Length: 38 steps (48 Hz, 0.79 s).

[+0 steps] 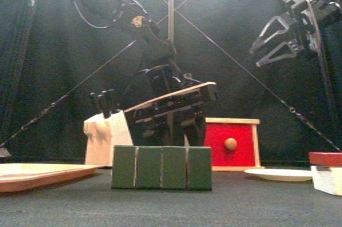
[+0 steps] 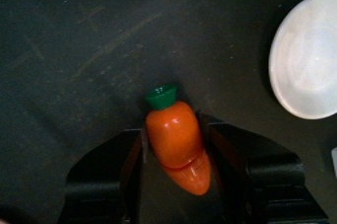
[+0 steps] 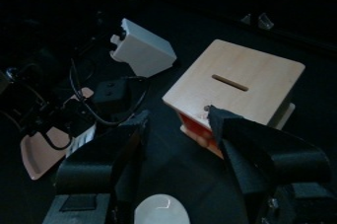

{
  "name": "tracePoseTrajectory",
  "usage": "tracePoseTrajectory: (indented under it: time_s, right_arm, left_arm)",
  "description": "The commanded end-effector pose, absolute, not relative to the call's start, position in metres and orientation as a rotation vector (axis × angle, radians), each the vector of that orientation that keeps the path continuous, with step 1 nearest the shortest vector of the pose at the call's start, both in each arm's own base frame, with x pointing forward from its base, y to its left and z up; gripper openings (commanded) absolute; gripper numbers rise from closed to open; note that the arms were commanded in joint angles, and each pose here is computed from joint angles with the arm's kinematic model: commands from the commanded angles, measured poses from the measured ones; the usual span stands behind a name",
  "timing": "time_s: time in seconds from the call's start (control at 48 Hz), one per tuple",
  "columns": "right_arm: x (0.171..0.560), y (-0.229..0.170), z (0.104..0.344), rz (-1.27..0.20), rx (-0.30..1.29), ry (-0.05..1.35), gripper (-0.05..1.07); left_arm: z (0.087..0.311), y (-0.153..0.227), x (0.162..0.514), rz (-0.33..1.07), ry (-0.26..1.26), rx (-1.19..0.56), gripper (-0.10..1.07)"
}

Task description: Grab carrot

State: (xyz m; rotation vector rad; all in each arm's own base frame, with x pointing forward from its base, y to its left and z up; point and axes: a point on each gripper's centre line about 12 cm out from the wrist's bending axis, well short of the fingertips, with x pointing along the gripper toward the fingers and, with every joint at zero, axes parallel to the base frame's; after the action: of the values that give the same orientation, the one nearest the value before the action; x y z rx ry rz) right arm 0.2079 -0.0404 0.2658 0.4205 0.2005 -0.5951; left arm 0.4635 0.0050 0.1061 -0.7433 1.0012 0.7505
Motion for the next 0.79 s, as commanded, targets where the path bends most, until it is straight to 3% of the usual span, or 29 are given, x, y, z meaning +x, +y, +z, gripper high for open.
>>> tracePoseTrajectory:
  time_s: [0.0, 0.208, 0.771]
  right_arm:
    - [0.209, -0.041, 0.269, -0.595, 0.417, 0.191, 0.85]
    - [0.209, -0.041, 0.269, -0.595, 0.418, 0.192, 0.85]
    - [0.209, -0.039, 0.269, -0.588, 0.428, 0.197, 0.85]
  left_arm:
    - [0.134, 0.006, 0.465, 0.735, 0.958, -0.750, 0.64]
    - [0.148, 0.003, 0.460, 0.725, 0.941, -0.715, 0.64]
    - [0.145, 0.003, 0.455, 0.729, 0.955, -0.700, 0.64]
